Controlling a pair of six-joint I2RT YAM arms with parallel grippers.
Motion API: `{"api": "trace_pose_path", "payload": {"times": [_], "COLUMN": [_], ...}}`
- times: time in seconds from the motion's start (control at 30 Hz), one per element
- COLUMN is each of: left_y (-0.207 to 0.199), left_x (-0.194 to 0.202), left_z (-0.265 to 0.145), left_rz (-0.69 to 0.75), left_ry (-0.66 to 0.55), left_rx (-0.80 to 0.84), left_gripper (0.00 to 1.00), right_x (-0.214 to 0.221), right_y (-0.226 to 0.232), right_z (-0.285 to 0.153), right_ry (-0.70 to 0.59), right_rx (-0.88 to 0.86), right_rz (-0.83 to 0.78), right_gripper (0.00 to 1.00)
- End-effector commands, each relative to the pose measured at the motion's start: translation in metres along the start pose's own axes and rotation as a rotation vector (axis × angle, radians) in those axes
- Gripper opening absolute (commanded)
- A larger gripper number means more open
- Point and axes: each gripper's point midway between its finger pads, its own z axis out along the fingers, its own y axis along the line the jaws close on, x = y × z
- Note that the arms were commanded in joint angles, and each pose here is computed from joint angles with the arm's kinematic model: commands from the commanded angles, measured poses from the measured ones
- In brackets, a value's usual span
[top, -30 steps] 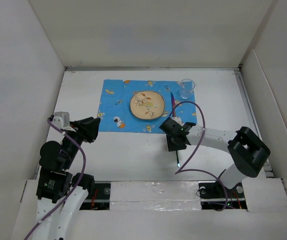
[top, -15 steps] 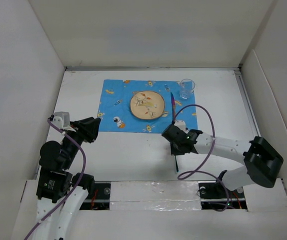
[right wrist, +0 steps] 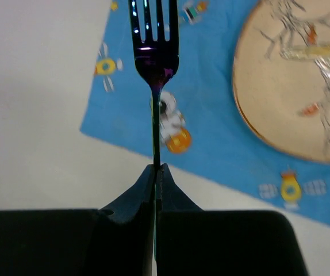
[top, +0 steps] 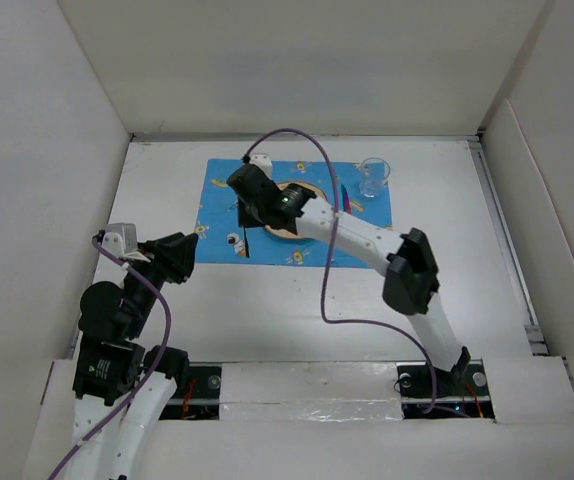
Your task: Set the dinner table for one person
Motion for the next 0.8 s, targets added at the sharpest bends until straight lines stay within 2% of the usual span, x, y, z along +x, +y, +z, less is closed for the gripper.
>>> {"api": "trace_pose_path", "payload": {"times": [0.0, 0.17, 0.3, 0.77], "left_y": [0.000, 0.001, 0.002, 0.001], "left_x": [-0.008, -0.005, -0.008, -0.005], "left_z": [0.003, 0.006, 0.006, 0.008], "left_rz": [-0.002, -0.005, -0.004, -0.004], "left_ry": [-0.038, -0.028, -0.039, -0.026], "left_rx": [-0.003, -0.004, -0.009, 0.009], "left_gripper": [0.34, 0.34, 0.34, 0.34], "right_x": [-0.009, -0.007, -0.004, 0.017], "right_y": [-0.002, 0.020, 0.011, 0.006], "right_z": [0.031, 0.075, 0.104, 0.149], "right_ry": [0.031, 0.041, 0.048, 0.056], "right_rx": [0.032, -0.015, -0.018, -0.030], "right_rz": [-0.028, 0.029, 0.088, 0.218], "right_gripper": [0.00, 0.00, 0.00, 0.00]}}
